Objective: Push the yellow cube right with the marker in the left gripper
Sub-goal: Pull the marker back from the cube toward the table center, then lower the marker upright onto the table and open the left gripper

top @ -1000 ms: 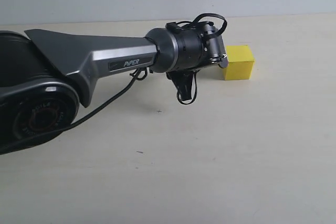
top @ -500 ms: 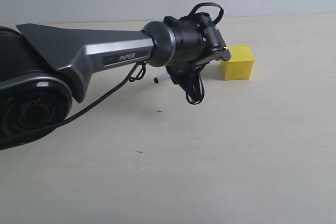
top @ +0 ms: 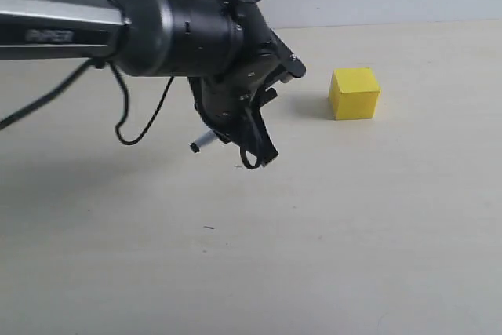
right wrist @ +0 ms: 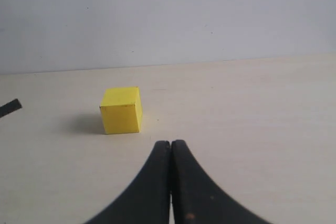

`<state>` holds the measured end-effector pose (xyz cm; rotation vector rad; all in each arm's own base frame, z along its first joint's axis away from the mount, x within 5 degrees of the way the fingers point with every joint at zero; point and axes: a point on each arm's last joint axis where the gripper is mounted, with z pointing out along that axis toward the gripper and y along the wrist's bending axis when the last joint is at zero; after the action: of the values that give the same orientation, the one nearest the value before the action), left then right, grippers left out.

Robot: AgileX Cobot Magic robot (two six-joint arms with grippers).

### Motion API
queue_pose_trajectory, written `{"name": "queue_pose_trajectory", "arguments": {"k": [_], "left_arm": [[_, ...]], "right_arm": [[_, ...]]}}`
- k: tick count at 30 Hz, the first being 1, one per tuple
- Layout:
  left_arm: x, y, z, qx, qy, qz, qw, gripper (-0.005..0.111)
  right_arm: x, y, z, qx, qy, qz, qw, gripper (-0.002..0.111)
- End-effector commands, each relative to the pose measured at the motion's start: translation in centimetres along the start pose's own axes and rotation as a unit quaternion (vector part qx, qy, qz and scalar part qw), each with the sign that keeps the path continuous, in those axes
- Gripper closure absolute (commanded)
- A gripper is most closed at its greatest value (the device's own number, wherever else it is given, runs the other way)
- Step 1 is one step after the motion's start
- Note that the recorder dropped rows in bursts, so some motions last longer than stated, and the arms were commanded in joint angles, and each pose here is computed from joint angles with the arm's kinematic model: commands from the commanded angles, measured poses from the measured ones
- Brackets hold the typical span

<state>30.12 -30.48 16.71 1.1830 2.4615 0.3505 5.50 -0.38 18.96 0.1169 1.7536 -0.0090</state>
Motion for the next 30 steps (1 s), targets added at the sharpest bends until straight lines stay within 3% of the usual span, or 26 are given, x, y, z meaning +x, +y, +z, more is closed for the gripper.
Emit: {"name": "queue_pose_trajectory", "arguments": {"k": [1, 5, 9, 12, 17, 21, 25, 30], "left_arm": [[3.3, 0.3, -3.1, 0.044, -0.067, -0.100, 0.992, 0.107], [5.4, 0.0, -5.2, 0.097, -0.155, -0.160, 0.970, 0.107], [6.3, 0.2, -6.5, 0.123, -0.179, -0.230, 0.949, 0.107], [7.0, 0.2, -7.0, 0.131, -0.134, -0.320, 0.929, 0.107], [8.1, -0.6, -6.9, 0.106, -0.071, -0.332, 0.935, 0.107], [8.8, -1.1, -6.8, 0.119, -0.012, -0.430, 0.895, 0.107], [8.8, -2.1, -7.2, 0.135, -0.006, -0.427, 0.894, 0.107], [7.3, -1.5, -7.8, 0.132, -0.005, -0.425, 0.896, 0.107]], "right_arm": [[0.0, 0.0, 0.0, 0.002, -0.004, 0.000, 1.000, 0.108], [0.0, 0.0, 0.0, 0.002, -0.004, 0.000, 1.000, 0.108], [0.0, 0.0, 0.0, 0.002, -0.004, 0.000, 1.000, 0.108], [0.0, 0.0, 0.0, 0.002, -0.004, 0.000, 1.000, 0.108], [0.0, 0.0, 0.0, 0.002, -0.004, 0.000, 1.000, 0.108], [0.0, 0.0, 0.0, 0.002, -0.004, 0.000, 1.000, 0.108], [0.0, 0.0, 0.0, 0.002, -0.004, 0.000, 1.000, 0.108], [0.0, 0.0, 0.0, 0.002, -0.004, 0.000, 1.000, 0.108]]}}
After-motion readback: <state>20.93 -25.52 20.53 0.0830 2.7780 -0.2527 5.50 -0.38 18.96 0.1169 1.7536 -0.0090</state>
